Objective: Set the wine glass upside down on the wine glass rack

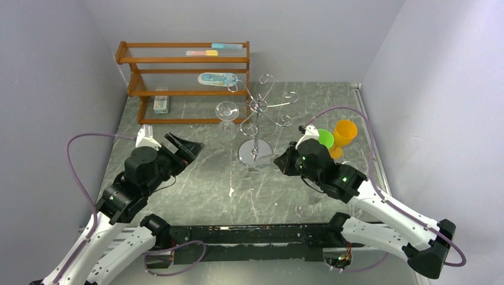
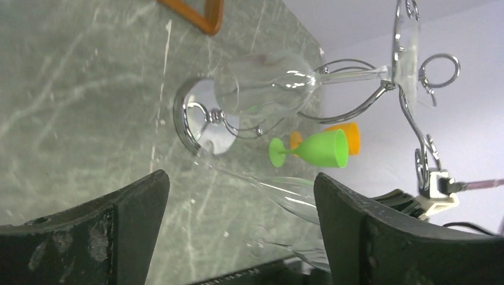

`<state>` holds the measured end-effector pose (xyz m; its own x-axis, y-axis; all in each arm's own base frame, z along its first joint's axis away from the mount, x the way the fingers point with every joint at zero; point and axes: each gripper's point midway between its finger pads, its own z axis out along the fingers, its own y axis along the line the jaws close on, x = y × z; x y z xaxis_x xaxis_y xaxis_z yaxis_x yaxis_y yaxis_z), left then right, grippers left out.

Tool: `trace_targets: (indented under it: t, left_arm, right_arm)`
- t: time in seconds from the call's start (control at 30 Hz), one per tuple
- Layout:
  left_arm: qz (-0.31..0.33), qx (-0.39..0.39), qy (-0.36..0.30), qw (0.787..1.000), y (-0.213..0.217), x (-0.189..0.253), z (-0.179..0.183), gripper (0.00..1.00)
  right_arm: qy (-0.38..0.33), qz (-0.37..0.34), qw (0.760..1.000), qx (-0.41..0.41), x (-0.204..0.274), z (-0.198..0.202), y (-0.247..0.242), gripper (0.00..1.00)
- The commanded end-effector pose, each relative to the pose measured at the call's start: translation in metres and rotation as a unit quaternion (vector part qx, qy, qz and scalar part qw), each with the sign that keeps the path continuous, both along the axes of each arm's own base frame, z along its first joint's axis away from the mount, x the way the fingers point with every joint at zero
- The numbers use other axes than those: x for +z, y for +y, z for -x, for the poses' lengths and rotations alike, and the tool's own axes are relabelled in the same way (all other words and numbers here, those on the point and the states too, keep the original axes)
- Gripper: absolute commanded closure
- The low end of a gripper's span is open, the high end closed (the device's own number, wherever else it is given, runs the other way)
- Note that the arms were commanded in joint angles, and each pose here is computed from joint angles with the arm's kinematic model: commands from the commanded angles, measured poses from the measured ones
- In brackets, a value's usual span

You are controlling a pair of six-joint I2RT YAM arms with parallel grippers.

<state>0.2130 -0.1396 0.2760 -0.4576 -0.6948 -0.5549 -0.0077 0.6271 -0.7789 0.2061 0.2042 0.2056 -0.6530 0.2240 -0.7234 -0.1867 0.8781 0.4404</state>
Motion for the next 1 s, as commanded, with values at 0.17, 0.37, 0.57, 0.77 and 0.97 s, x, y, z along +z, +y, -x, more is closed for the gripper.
trace_targets:
  t: [0.17, 0.37, 0.57, 0.77, 0.97]
  left_arm:
    - [0.158, 0.002, 0.146, 0.977, -0.02, -0.051, 0.029, 0.07]
    - [0.256, -0.099, 0.193, 0.942, -0.069, -0.073, 0.036, 0.11]
    - [0.246, -0.081, 0.2, 0.945, -0.066, -0.068, 0.033, 0.05]
    - [0.271, -0.031, 0.171, 0.947, -0.048, -0.055, 0.027, 0.03]
    - [0.335, 0.01, 0.151, 0.93, -0.032, -0.034, 0.025, 0.12]
  right_arm:
    - [-0.188, -0.087, 0.969, 0.136, 0.076, 0.001, 0.051, 1.0]
    - [-0.247, -0.093, 0.948, 0.175, 0.091, 0.007, 0.071, 1.0]
    - [-0.265, -0.057, 0.952, 0.14, 0.091, 0.003, 0.074, 1.0]
    - [-0.285, -0.047, 0.947, 0.143, 0.091, 0.013, 0.082, 1.0]
    - [-0.31, -0.076, 0.928, 0.192, 0.1, 0.035, 0.1, 1.0]
